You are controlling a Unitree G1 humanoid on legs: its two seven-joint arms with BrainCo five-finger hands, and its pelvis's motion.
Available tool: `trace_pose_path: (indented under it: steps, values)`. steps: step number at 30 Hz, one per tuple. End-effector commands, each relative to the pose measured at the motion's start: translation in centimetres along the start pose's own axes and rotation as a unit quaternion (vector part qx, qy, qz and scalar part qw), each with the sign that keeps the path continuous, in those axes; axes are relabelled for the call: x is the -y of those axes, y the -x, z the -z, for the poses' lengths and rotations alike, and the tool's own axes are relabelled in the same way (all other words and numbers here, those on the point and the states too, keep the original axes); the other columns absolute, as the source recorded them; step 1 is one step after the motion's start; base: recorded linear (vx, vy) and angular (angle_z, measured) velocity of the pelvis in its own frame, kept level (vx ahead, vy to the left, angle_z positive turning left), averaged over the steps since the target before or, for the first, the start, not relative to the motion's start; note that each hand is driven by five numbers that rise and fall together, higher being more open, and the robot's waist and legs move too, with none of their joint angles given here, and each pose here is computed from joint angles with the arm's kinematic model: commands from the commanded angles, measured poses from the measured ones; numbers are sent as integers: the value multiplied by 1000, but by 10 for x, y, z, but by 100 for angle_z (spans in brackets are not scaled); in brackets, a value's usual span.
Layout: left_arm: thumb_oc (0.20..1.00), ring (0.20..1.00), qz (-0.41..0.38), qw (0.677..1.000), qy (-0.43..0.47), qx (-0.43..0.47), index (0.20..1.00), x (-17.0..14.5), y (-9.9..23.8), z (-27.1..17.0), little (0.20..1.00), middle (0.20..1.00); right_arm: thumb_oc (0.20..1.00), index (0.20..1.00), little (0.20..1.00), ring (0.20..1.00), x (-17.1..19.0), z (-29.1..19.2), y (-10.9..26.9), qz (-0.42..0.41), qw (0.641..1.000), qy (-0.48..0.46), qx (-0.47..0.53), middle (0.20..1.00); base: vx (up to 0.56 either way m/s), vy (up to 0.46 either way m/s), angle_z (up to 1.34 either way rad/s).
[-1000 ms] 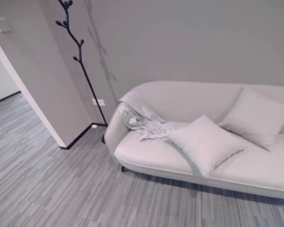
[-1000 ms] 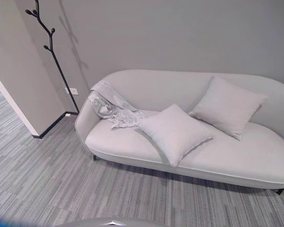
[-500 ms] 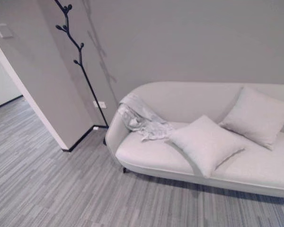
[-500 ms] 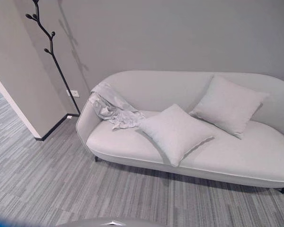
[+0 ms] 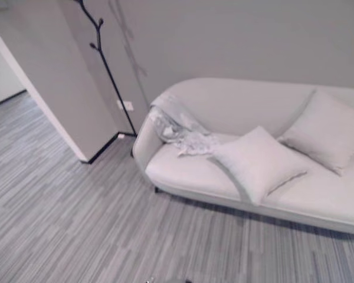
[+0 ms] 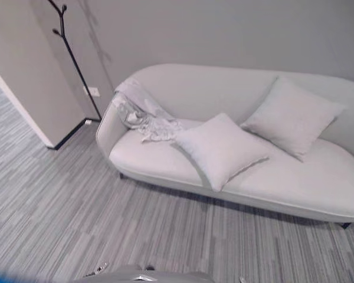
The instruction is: Hang the clothes on the sofa on the clothes rack.
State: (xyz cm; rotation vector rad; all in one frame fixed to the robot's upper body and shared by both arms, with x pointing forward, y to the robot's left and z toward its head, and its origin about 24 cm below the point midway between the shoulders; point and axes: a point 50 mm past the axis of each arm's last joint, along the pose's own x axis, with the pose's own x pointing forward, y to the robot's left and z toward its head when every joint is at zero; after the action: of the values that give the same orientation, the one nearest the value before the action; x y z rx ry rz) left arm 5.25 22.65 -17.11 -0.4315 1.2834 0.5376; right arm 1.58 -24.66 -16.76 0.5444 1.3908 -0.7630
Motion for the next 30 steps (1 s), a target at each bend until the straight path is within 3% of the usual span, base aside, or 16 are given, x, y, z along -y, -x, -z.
trace_pose_path:
  steps: [1, 5, 10, 14, 16, 19, 25, 30]
  values:
    - [1000, 1000, 12, 998, 57, 11, 1000, 14, -1, 7, 1000, 1000, 1000, 1000, 1000, 1000, 6, 5, 1, 6, 1000, 23, -10, 1000, 232, 246, 34]
    - [1000, 1000, 4, 994, 108, 27, 1000, 18, -2, 3, 1000, 1000, 1000, 1000, 1000, 1000, 7, -3, 1, 13, 1000, 17, 3, 1000, 296, 311, 24]
    - [1000, 1000, -3, 995, 103, 18, 1000, 13, -1, 12, 1000, 1000, 1000, 1000, 1000, 1000, 17, 2, 2, 25, 1000, 13, -4, 1000, 499, 390, -7]
    - [1000, 1000, 3, 999, -24, 42, 1000, 8, -1, -5, 1000, 1000, 1000, 1000, 1000, 1000, 5, 8, -1, -7, 999, -32, 3, 1000, 679, 585, -1]
    - [1000, 1000, 1, 998, -47, 42, 1000, 7, -1, -6, 1000, 1000, 1000, 1000, 1000, 1000, -1, 3, -1, -15, 999, -30, 11, 1000, 239, 298, -18]
    - [1000, 1000, -9, 987, -160, 33, 1000, -1, 0, -10, 1000, 1000, 1000, 1000, 1000, 1000, -33, -9, -1, -71, 996, 10, 50, 1000, 367, 401, -37]
    - [1000, 1000, -11, 983, -183, 32, 1000, -3, 0, -17, 1000, 1000, 1000, 1000, 1000, 1000, -45, -11, -1, -83, 994, 34, 57, 1000, 289, 178, -13]
    - [1000, 1000, 23, 977, -212, 33, 1000, 21, -2, -12, 1000, 1000, 1000, 1000, 1000, 1000, -35, 0, -2, -71, 996, 29, 45, 1000, 329, 41, 26]
